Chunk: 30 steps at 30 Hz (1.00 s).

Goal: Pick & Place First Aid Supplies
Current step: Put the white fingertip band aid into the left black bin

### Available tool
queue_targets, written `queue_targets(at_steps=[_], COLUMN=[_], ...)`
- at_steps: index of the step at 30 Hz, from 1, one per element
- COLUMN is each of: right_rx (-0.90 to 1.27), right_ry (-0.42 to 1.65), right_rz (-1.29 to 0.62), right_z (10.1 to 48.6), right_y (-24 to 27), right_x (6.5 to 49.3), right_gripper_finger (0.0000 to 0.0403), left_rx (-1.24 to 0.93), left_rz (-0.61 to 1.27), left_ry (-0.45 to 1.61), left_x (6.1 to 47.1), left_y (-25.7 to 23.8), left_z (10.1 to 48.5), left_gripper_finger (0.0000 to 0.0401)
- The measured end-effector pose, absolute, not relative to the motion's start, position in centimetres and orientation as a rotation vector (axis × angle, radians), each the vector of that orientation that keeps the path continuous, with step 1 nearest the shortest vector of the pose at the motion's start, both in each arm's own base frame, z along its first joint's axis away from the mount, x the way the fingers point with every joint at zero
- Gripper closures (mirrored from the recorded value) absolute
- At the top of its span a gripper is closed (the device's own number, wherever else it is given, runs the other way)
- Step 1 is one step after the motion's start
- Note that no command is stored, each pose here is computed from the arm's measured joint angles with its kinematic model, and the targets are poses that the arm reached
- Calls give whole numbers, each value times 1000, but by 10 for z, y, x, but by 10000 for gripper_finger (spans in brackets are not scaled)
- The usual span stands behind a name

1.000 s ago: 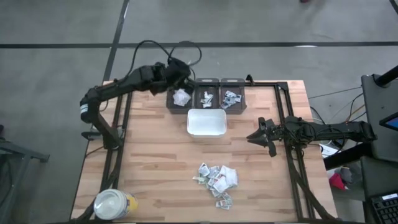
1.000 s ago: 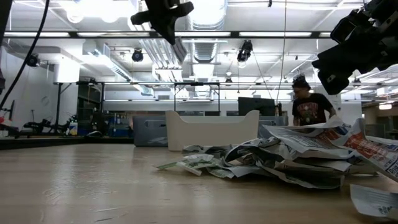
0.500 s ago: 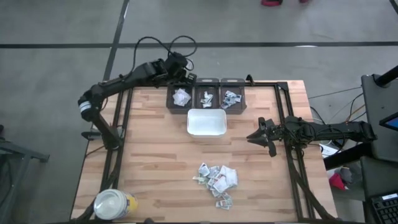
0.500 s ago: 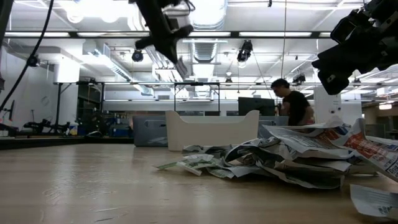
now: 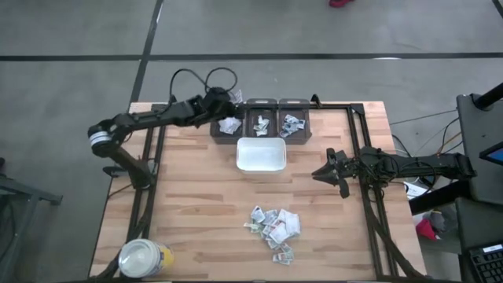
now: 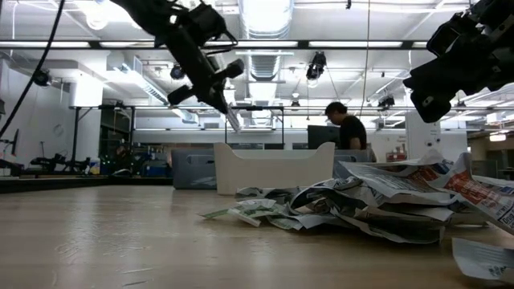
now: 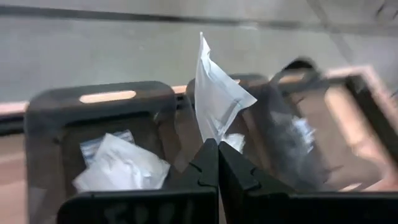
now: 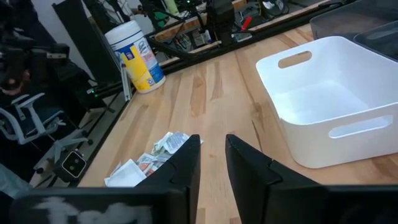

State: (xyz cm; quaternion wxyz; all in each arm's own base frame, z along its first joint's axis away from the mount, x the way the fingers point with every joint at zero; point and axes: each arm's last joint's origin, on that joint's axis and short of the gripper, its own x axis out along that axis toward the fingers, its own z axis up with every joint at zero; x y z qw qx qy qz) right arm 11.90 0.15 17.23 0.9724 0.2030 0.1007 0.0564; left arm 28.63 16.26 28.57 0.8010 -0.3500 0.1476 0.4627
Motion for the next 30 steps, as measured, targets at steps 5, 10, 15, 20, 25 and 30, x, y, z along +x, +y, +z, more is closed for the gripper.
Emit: queue_targets(at_steps=[5,10,15,20,25,30], right_rx=[410,410,410,410,410,410], right_ry=[203,203,203,203,203,202], right_rz=[114,114,114,114,114,115], right_z=[172,172,172,172,172,172], right_y=[2,2,2,2,2,2], right_x=[119,119,119,119,119,119], right_gripper_finger=[319,315,316,325,332,334], left_rx=[-875,-962,-996,-988,-987,-1014], left_rz=[996,1002,1024,1093,1101,1109], left_ry=[122,-46,-64,-96,-68,33], left_x=[265,250,253,261,273,289], left_y=[150,130,109,105,109,113], left_z=[270,254,237,231,226,212], left_gripper_finger=[401,401,401,401,401,401])
